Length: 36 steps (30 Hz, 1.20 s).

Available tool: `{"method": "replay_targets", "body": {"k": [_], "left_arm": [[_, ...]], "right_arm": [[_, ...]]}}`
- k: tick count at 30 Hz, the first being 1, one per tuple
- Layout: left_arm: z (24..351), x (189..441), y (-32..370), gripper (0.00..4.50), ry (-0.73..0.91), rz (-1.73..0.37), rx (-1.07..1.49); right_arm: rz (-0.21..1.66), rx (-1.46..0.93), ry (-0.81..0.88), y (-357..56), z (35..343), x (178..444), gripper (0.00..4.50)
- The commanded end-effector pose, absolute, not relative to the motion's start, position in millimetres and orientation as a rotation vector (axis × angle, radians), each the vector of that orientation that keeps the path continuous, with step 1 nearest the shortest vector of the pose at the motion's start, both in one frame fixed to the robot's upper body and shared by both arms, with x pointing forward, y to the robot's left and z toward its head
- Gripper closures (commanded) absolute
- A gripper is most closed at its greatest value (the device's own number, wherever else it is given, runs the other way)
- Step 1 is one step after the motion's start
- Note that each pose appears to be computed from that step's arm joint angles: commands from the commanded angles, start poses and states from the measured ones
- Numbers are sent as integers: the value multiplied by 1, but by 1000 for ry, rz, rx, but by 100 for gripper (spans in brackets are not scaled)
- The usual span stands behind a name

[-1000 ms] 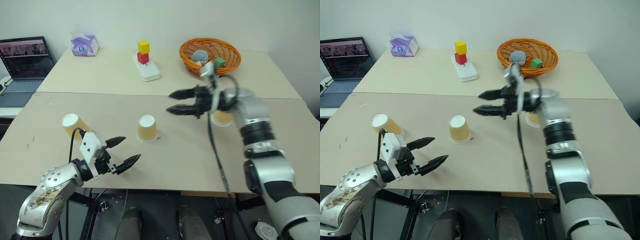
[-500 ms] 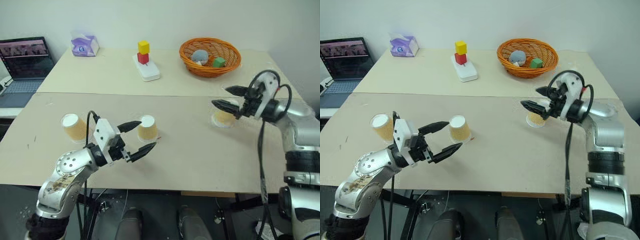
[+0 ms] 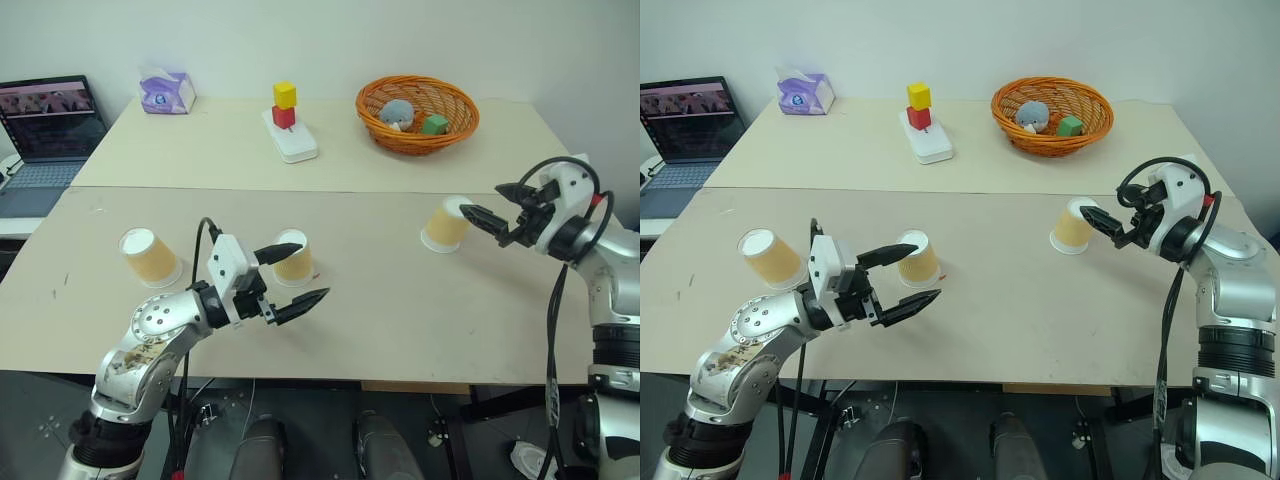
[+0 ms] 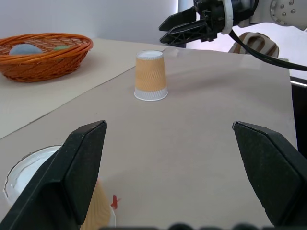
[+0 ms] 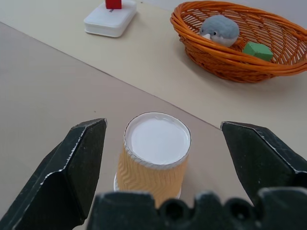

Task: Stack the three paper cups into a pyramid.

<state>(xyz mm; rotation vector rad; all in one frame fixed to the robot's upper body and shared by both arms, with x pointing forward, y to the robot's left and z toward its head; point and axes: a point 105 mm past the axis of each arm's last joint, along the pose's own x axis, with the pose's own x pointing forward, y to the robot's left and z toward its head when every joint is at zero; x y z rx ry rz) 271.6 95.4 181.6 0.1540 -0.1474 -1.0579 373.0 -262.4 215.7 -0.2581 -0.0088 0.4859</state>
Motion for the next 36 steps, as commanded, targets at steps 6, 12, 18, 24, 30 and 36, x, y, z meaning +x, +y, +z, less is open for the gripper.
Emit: {"method": "replay_targets", "body": {"k": [6, 12, 18, 24, 30, 36], "left_arm": [[192, 274, 95, 0, -200, -1054, 164], [193, 276, 98, 0, -201, -1029, 153], [195, 277, 103, 0, -205, -999, 143], [194, 276, 105, 0, -197, -985, 135], [194, 277, 108, 0, -202, -956, 132], [196, 277, 114, 0, -203, -927, 136]], "right_arm": [[464, -196, -11, -271, 205, 376, 6], [473, -170, 17, -270, 191, 382, 6], [478, -158, 30, -267, 185, 390, 6], [515, -144, 6, -254, 192, 400, 6], [519, -129, 11, -251, 191, 408, 6], [524, -132, 12, -250, 190, 411, 106]]}}
